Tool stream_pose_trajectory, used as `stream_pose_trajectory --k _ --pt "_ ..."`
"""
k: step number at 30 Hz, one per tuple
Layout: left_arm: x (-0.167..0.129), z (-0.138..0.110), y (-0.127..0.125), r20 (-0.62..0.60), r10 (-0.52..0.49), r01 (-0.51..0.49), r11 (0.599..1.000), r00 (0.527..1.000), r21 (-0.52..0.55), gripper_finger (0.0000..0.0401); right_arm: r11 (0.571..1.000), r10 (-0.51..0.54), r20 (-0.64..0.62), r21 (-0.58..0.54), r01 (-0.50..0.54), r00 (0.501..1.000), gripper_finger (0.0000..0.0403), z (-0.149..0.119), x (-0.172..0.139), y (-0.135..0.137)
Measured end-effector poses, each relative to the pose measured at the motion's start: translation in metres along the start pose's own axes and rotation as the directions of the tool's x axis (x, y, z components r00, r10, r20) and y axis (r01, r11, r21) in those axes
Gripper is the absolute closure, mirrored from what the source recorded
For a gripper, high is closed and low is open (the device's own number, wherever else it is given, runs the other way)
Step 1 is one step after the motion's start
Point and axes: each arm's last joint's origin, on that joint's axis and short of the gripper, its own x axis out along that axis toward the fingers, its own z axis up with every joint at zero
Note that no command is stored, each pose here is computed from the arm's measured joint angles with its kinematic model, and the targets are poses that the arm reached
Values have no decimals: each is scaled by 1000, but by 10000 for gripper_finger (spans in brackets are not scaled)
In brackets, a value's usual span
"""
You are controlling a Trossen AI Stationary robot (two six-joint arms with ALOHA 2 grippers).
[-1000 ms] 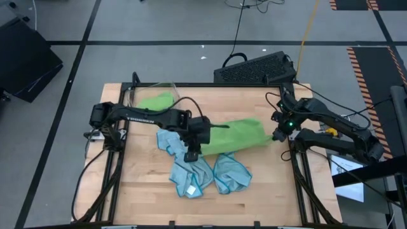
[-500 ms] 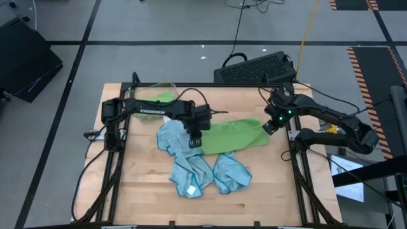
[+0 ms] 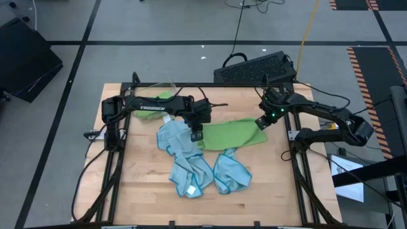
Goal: Fold microfiber towels
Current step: Fold the green microfiber cloth
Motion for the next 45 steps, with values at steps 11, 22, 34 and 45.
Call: stream_pose_trajectory --k 11,22,34,45 --pt "3 2 4 11 86 -86 996 996 -13 360 996 -61 84 71 55 995 266 8 1 -1" --pt "3 1 8 -3 206 -206 977 978 -50 285 994 -46 123 108 33 991 216 2 -10 1" --pt "-10 -16 0 -154 54 -129 836 987 -533 189 985 13 205 166 -48 979 216 -28 -44 4" --pt "-22 -12 -53 -77 -1 -41 844 997 -535 187 986 123 197 89 -142 973 215 -46 -55 12"
